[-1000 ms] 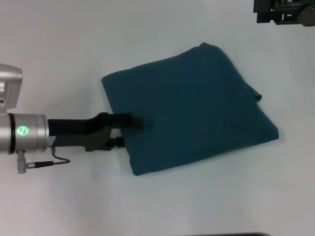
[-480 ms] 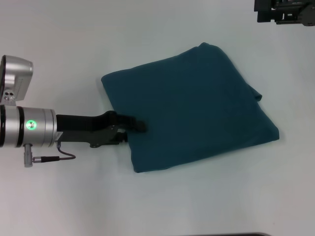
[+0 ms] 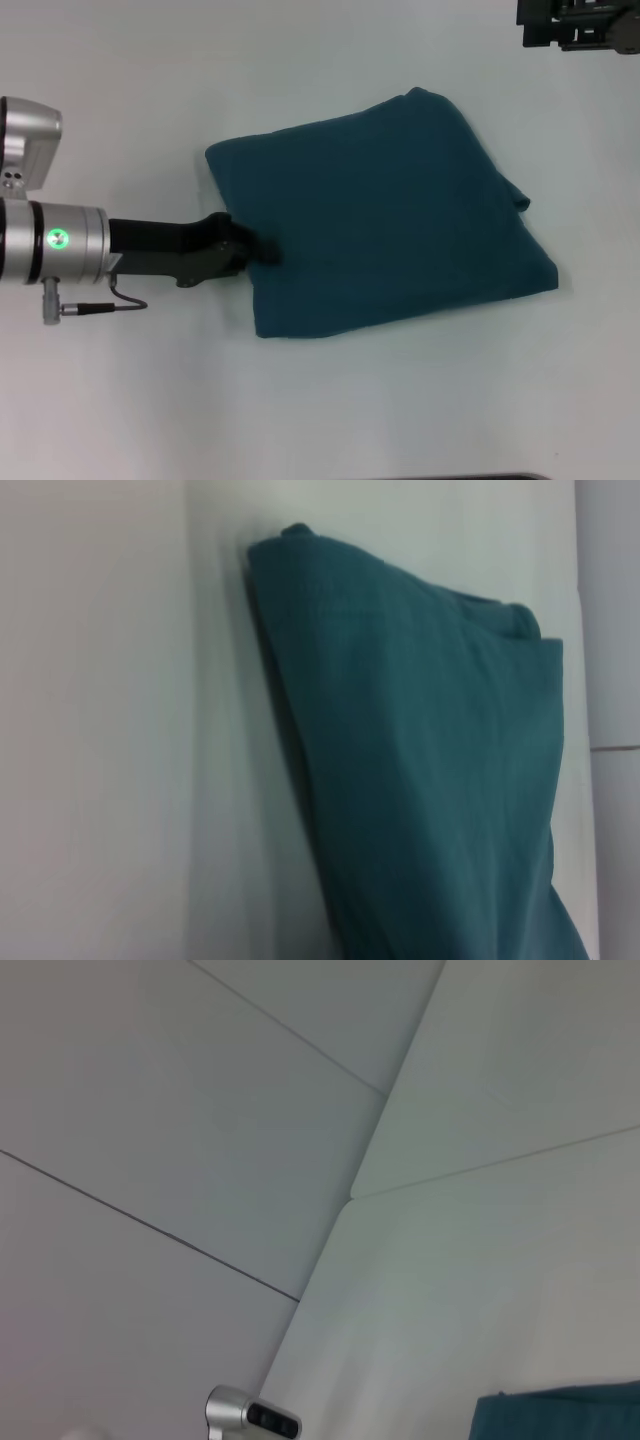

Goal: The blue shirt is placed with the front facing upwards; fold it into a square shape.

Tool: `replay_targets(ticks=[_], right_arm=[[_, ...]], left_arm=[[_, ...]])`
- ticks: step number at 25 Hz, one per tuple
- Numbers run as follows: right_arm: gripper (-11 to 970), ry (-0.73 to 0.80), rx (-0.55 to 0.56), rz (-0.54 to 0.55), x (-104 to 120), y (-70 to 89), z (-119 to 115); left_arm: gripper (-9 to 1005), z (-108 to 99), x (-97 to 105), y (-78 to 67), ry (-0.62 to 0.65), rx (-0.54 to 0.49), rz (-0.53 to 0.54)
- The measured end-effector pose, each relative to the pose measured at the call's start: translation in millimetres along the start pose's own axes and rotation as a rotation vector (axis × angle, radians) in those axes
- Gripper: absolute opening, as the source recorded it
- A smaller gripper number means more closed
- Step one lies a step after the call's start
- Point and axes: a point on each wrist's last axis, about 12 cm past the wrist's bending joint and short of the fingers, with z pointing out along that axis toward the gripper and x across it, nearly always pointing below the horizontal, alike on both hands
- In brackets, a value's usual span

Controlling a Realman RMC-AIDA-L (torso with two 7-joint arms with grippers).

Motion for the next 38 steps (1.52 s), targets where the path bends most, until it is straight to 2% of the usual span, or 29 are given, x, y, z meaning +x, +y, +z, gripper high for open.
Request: replay_targets(ticks=[6, 12, 19, 25, 31, 35, 36, 38], right_arm=[[615, 0.004, -0.009, 0.0, 1, 1.0, -1], [614, 0.007, -0.007, -0.001, 1, 1.0, -1], [615, 0.011, -0.008, -0.002, 0, 1.4, 0], [615, 0.012, -0.009, -0.003, 0, 1.6, 1], [614, 0.013, -0.01, -0.003, 0, 1.7, 1], [614, 0.012, -0.011, -0.003, 0, 1.8, 1], [614, 0.011, -0.01, -0.003, 0, 1.8, 0], [614, 0.012, -0.011, -0.003, 0, 1.8, 0]], left_arm=[[102, -9, -10, -0.8, -0.014, -0.018, 0.013], [138, -24, -18, 3.0, -0.038, -0.048, 0.007], [179, -30, -18, 5.2, -0.022, -0.053, 0.004], [215, -37, -21, 2.5, -0.03, -0.06, 0.061], [251, -55, -24, 11.2, -0.072, -0.084, 0.036], [417, -69, -25, 16.1, -0.125, -0.067, 0.001], [458, -80, -22, 16.3, -0.177, -0.027, -0.012], [548, -81, -18, 13.2, -0.189, 0.014, -0.011]])
